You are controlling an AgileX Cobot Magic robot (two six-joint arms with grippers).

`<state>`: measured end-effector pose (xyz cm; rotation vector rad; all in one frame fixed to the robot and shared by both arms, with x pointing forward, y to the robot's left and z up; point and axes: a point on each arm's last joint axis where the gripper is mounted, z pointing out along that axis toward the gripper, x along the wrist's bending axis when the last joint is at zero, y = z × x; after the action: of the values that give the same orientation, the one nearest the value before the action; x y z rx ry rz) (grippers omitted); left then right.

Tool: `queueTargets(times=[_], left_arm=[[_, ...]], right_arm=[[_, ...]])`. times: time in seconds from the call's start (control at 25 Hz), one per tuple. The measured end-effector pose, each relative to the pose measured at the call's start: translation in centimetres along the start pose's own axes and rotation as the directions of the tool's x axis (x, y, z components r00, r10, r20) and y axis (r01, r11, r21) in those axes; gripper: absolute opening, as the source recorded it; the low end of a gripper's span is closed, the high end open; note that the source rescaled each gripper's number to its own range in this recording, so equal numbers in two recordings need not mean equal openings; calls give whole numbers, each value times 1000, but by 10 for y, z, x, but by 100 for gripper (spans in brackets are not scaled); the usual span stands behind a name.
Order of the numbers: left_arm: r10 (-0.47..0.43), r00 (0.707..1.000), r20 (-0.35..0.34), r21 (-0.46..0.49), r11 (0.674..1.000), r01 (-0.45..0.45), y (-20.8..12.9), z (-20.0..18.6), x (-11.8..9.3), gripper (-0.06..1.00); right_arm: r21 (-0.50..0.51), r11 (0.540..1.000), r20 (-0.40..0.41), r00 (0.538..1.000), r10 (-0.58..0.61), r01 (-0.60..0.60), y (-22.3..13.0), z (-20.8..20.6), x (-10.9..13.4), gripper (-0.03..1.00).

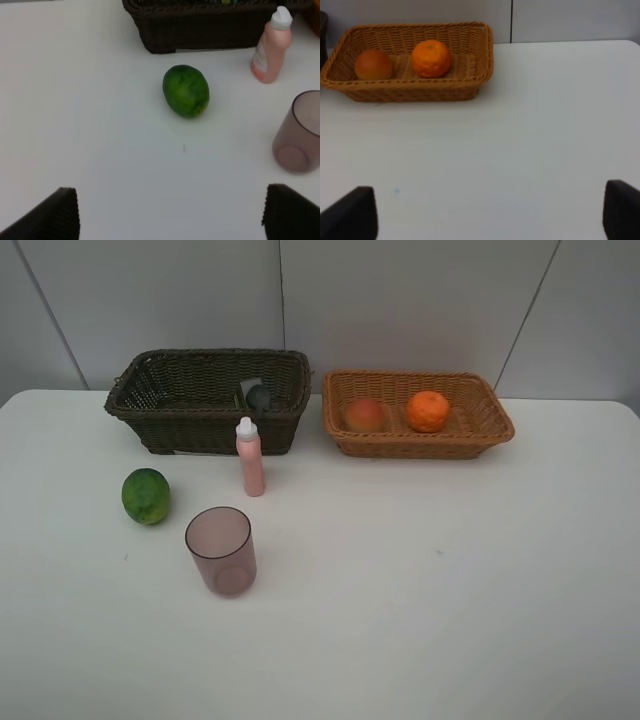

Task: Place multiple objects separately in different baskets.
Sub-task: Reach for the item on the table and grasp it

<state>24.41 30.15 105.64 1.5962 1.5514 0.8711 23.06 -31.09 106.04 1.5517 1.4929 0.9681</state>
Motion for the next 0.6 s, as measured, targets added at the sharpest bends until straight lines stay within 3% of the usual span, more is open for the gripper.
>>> queueTargets(times=[0.24,0.6], left_arm=[[8,1000,-9,28,1000,-8,58,22,-1,96],[12,1000,-25,281,960,-5,127,102,-3,100]], right_arm=[[0,1000,0,1000,0,0,0,0,0,95],[-1,1000,2,1000,-1,1,0,0,0,95]])
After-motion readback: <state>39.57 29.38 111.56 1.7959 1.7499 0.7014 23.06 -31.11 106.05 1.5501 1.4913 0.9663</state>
